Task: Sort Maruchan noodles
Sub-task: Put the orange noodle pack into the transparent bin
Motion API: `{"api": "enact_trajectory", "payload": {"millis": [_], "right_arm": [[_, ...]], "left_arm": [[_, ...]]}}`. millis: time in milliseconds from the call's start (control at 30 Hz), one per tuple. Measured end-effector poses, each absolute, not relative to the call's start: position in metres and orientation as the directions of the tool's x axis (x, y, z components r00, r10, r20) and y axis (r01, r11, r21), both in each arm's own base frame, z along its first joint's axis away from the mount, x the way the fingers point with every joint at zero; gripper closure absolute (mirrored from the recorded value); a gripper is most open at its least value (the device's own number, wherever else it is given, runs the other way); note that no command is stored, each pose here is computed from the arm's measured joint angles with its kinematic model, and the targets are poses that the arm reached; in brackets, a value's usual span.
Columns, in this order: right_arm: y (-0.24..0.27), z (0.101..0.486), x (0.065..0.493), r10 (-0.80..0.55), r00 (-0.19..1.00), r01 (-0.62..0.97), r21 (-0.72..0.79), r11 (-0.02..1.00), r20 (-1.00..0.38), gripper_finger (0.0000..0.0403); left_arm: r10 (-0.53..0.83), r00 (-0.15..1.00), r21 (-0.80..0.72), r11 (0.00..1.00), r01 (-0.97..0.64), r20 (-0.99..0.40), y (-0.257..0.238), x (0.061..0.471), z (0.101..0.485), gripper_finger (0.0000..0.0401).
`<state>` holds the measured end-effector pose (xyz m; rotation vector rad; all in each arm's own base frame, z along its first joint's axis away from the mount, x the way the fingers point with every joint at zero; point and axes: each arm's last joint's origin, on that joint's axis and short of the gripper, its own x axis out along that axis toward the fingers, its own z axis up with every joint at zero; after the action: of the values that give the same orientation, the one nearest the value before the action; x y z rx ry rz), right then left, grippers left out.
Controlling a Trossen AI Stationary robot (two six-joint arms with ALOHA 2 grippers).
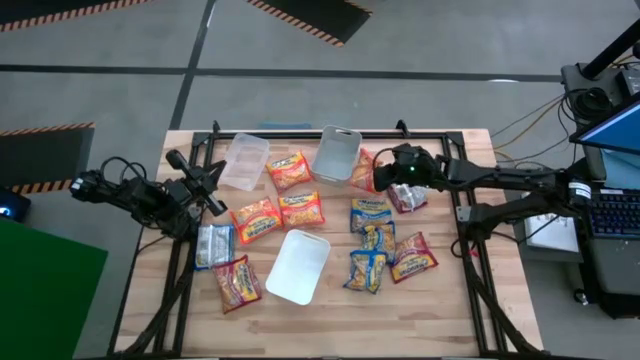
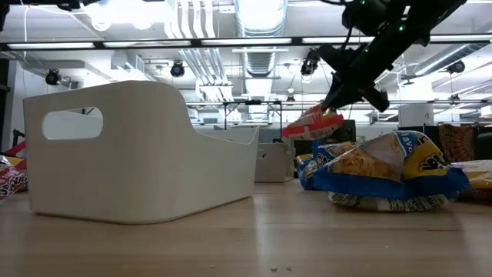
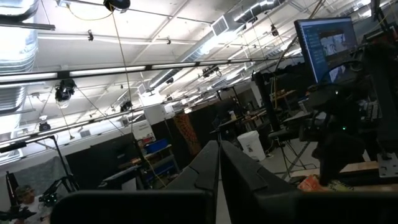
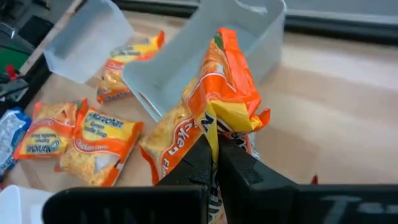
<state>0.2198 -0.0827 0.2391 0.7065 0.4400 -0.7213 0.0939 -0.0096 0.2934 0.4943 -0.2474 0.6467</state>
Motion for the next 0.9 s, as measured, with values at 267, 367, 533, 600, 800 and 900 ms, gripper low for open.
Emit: {"api": "enact_trajectory", "payload": {"millis": [267,367,533,600,800,900], "right_arm": [[-0.086,0.248,0.237,-0.498,0.754,0.651,0.394,0.648,-0.428,0.0394],[-0.09,0.251,0.247,-0.521,0.782,0.62,0.357,0.698,-0.341,0.0394],[-0.099,0.25,0.266,-0.575,0.794,0.607,0.228,0.761,-0.196,0.0394],[-0.105,0.246,0.273,-0.59,0.794,0.608,0.178,0.773,-0.149,0.0394],[-0.13,0.23,0.282,-0.646,0.759,0.651,0.051,0.758,-0.082,0.0394],[-0.142,0.224,0.284,-0.66,0.749,0.66,-0.015,0.751,-0.053,0.0394]], "left_arm": [[0.514,0.774,0.361,0.688,-0.629,0.37,-0.01,0.094,0.293,0.0401],[0.514,0.774,0.36,0.688,-0.629,0.37,-0.01,0.094,0.293,0.0401],[0.514,0.774,0.359,0.689,-0.629,0.37,-0.01,0.094,0.293,0.0401],[0.514,0.774,0.356,0.691,-0.629,0.37,-0.01,0.094,0.293,0.0401],[0.514,0.774,0.351,0.694,-0.629,0.37,-0.01,0.094,0.294,0.0401],[0.514,0.774,0.351,0.694,-0.629,0.37,-0.01,0.094,0.294,0.0401]]}}
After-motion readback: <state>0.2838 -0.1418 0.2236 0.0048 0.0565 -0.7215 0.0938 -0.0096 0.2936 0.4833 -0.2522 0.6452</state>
